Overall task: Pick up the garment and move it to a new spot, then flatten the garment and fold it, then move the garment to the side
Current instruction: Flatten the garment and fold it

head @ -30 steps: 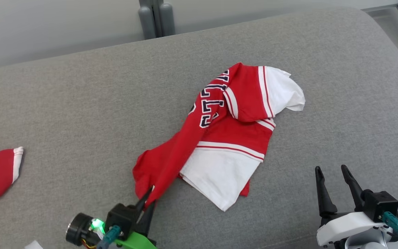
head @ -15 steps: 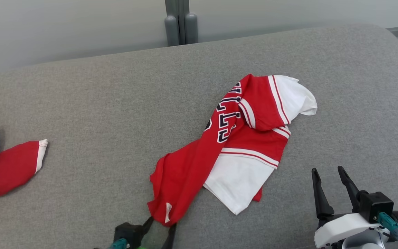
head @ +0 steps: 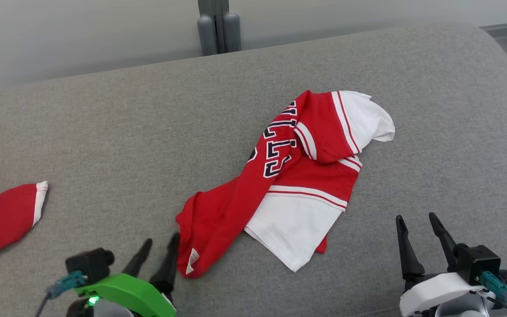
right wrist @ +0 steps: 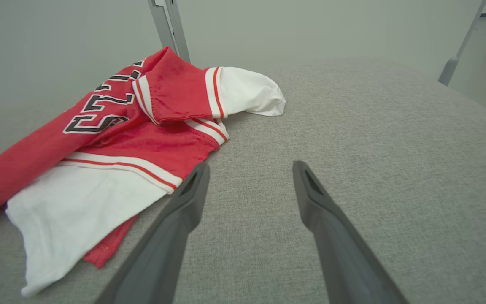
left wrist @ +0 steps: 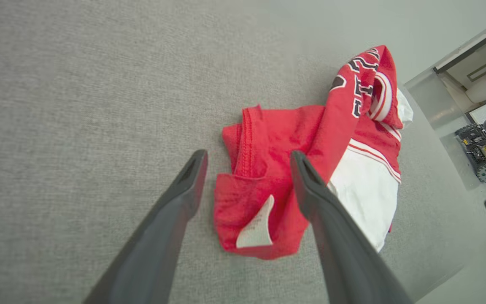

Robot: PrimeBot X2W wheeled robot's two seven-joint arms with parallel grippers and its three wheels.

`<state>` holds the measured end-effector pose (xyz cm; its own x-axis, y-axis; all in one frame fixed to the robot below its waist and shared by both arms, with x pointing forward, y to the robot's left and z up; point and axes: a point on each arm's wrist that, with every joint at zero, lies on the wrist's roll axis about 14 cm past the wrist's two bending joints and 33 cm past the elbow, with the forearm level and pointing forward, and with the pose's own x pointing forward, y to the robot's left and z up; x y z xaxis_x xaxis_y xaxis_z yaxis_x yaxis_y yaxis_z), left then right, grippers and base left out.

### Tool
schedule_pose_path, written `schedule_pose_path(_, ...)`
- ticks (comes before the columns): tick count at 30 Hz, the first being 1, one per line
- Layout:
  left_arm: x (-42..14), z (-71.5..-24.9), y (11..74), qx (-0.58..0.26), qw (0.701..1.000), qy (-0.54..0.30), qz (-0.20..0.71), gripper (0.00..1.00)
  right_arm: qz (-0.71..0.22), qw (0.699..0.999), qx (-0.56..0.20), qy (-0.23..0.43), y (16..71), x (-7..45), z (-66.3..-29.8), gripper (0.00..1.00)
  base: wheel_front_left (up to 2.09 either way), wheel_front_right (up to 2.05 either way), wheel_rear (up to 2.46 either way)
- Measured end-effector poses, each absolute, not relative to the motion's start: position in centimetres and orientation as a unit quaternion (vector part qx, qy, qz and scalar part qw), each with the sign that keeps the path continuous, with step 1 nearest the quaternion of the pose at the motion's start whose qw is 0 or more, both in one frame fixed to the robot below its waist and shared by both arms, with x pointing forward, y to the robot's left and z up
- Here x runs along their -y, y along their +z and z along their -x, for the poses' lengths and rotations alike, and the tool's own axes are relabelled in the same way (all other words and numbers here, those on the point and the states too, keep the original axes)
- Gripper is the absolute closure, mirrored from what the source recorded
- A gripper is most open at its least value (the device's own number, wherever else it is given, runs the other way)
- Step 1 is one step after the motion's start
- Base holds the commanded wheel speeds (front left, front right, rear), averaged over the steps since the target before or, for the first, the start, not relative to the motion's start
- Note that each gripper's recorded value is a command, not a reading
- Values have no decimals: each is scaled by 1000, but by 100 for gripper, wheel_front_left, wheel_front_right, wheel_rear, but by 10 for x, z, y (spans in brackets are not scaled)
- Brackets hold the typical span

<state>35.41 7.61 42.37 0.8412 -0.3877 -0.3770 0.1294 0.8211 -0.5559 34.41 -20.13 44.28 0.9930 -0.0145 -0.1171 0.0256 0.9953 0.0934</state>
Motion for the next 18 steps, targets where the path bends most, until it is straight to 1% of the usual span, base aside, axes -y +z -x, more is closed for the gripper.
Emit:
schedule_pose_path(2,-90,-368,439,-219,930,-129,266,0,-47,997,-59,-14,443,204,-343,0,0,0,0)
schedule_pose_path(5,-90,-375,452,-204,927,-130,286,0,-47,997,-61,-18,441,206,-342,0,0,0,0)
schedule_pose_path(7,-90,-370,441,-227,928,-139,261,0,-47,997,-63,-18,440,206,-342,0,0,0,0)
schedule_pose_path(10,-78,-360,424,-267,916,-160,253,0,-49,997,-64,-19,439,206,-343,0,0,0,0)
schedule_pose_path(12,-77,-357,409,-290,913,-162,236,0,-49,997,-64,-21,439,207,-344,0,0,0,0)
schedule_pose_path(17,-74,-361,389,-312,908,-165,224,0,-50,996,-66,-25,438,210,-344,0,0,0,0)
schedule_pose_path(18,-75,-364,386,-313,908,-163,226,36,-50,996,-66,-26,438,210,-344,0,0,0,0)
